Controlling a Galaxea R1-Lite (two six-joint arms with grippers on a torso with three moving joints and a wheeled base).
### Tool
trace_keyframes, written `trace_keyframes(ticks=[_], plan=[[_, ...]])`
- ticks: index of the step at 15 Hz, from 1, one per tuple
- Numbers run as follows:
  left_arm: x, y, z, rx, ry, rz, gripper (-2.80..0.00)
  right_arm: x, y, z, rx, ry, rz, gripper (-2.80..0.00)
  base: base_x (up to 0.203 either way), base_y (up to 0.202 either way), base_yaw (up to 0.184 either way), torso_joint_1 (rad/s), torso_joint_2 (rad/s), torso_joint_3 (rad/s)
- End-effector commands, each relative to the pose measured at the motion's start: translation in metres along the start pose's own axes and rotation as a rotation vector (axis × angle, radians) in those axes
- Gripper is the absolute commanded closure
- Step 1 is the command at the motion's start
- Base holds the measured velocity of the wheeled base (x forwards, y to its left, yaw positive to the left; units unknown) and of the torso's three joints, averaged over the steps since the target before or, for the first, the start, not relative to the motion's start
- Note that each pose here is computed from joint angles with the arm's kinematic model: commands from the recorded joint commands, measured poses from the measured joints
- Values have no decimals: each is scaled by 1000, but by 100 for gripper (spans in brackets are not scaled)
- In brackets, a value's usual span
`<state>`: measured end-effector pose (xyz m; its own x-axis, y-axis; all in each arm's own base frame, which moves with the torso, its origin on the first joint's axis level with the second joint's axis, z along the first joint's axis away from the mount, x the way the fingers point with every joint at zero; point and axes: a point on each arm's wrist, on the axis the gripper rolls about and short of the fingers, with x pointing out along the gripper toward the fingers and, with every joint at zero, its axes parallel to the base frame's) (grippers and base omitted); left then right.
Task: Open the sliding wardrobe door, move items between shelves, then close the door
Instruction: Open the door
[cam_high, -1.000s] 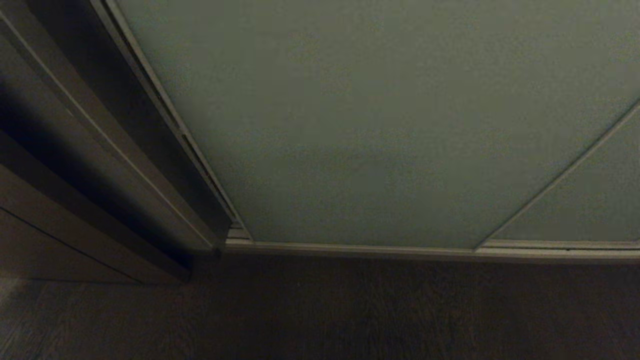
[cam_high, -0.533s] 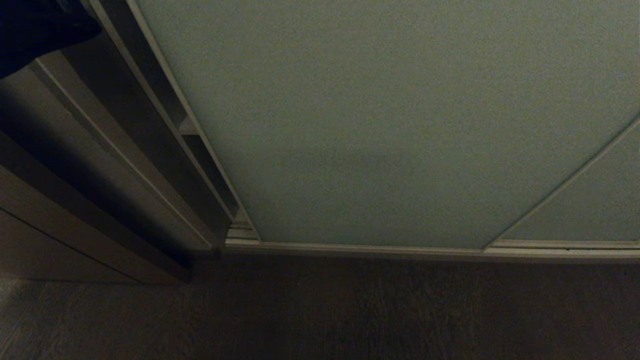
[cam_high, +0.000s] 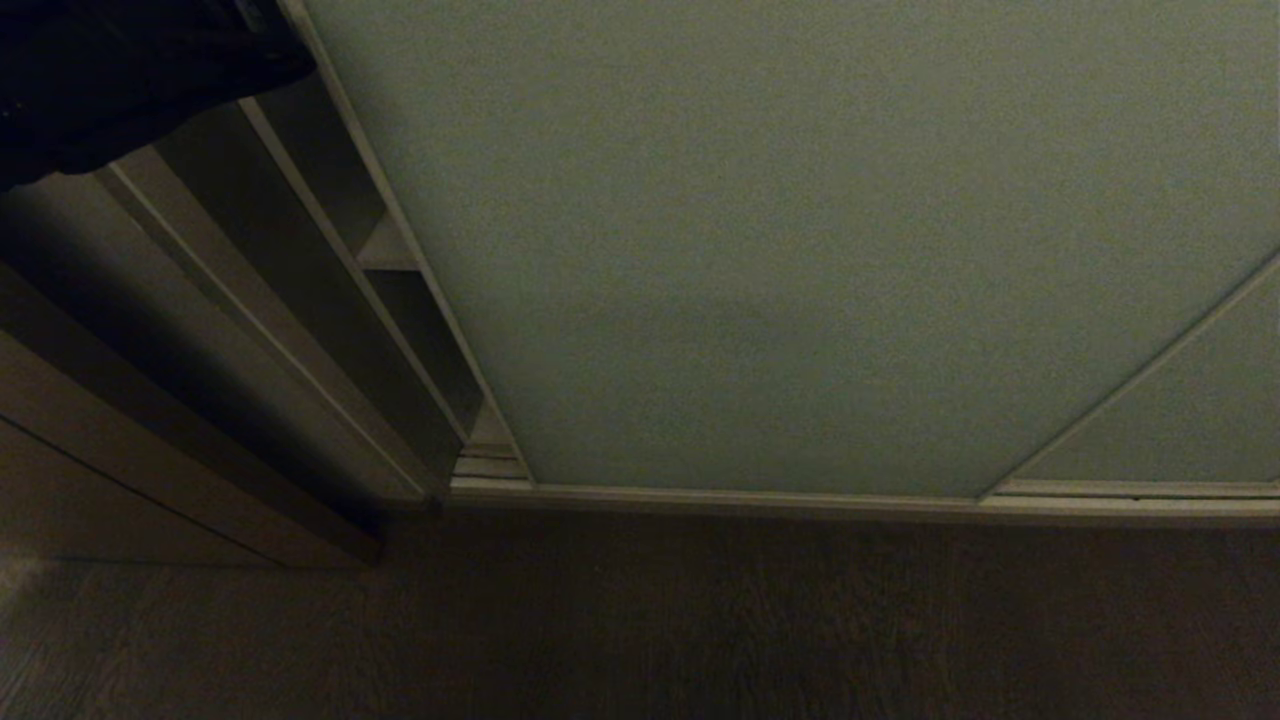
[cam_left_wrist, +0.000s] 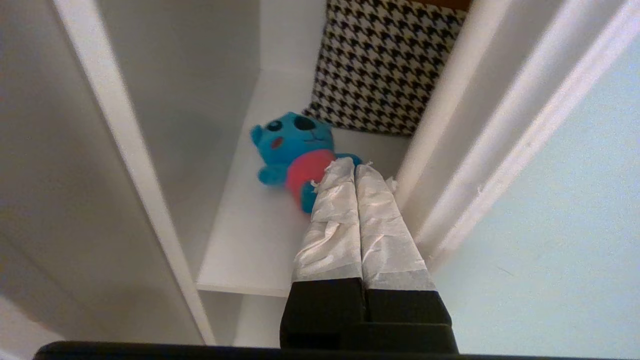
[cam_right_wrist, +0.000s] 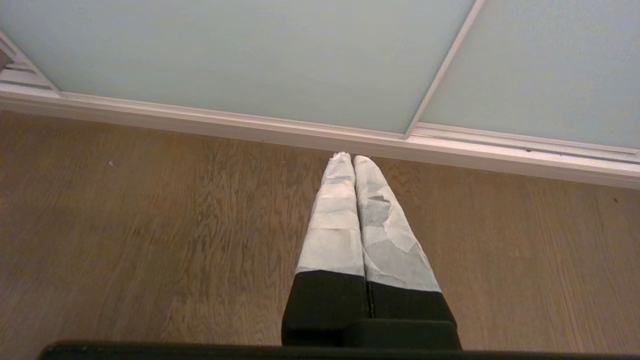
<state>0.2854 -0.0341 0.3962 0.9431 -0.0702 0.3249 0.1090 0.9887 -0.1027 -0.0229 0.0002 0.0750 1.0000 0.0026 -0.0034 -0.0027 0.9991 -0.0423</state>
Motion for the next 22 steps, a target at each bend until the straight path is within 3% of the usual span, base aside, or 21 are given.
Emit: trace_keyframes(ticks=[1, 8, 14, 17, 19, 20, 22], plan=[[-1, -13, -3, -12, 9, -41, 0, 0, 0, 0, -1, 1, 1, 0, 0, 0, 0, 0, 0, 0], [-6, -53, -10, -47, 41, -173, 0, 0, 0, 0, -1, 1, 1, 0, 0, 0, 0, 0, 0, 0], [-7, -107, -31, -67, 91, -315, 0, 0, 0, 0, -2, 1, 1, 0, 0, 0, 0, 0, 0, 0], [-10, -98, -23, -76, 65, -263, 0, 0, 0, 0, -1, 1, 1, 0, 0, 0, 0, 0, 0, 0], [-19, -72, -6, -59, 32, -176, 0, 0, 0, 0, -1, 0, 1, 0, 0, 0, 0, 0, 0, 0], [-28, -63, -3, -44, 51, -154, 0, 0, 0, 0, -1, 1, 1, 0, 0, 0, 0, 0, 0, 0], [-60, -50, -13, -1, 166, -133, 0, 0, 0, 0, -1, 1, 2, 0, 0, 0, 0, 0, 0, 0]])
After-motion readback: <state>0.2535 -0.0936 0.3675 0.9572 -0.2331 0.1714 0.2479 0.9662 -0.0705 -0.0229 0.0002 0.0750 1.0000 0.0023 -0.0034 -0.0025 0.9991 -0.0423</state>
